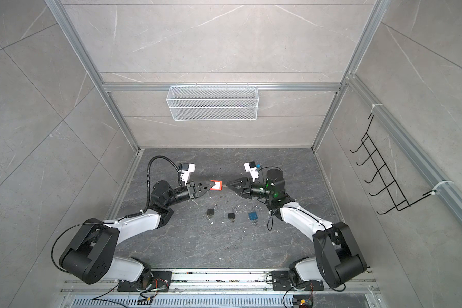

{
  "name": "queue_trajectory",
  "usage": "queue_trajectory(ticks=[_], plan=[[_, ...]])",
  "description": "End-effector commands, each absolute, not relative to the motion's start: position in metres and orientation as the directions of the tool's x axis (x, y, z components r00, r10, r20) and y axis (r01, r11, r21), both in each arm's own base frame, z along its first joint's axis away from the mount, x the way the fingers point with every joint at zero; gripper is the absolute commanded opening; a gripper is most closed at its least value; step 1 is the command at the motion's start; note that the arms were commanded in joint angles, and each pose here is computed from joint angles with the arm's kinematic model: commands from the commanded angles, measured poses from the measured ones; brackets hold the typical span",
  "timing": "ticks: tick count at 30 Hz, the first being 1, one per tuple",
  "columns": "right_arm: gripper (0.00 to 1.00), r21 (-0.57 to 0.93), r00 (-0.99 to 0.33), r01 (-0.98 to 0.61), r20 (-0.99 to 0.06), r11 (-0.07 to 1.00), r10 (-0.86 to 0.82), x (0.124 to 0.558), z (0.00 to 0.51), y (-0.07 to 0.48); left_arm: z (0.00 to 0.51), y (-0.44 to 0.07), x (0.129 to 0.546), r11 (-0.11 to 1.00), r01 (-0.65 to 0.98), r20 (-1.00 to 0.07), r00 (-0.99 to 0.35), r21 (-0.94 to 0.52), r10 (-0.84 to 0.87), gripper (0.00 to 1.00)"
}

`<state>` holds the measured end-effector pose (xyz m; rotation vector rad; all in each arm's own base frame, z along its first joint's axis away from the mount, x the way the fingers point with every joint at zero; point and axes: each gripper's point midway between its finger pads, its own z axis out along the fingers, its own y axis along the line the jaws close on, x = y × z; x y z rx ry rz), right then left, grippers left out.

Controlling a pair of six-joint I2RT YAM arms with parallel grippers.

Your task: Lock with the key

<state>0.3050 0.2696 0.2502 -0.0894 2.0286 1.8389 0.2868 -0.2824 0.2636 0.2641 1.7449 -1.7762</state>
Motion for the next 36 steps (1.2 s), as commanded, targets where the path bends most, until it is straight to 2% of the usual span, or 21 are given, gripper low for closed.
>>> queue_trajectory(ticks=[1, 20, 36], plan=[[0.42, 0.944, -0.915, -0.327, -0.328, 0.045, 0.234, 0.306, 0.271, 0.271, 0.293, -0.283, 0.284, 0.026, 0.635, -0.609, -0.729, -0.772, -0.314, 0.0], [0.37, 0.955, -0.94, -0.294, -0.297, 0.042, 0.171, 0.296, 0.256, 0.283, 0.291, -0.285, 0.288, 0.05, 0.635, -0.618, -0.726, -0.771, -0.301, 0.0], [0.22, 0.946, -0.934, -0.322, -0.323, 0.035, 0.152, 0.288, 0.259, 0.284, 0.289, -0.286, 0.289, 0.057, 0.623, -0.611, -0.737, -0.78, -0.29, 0.0]])
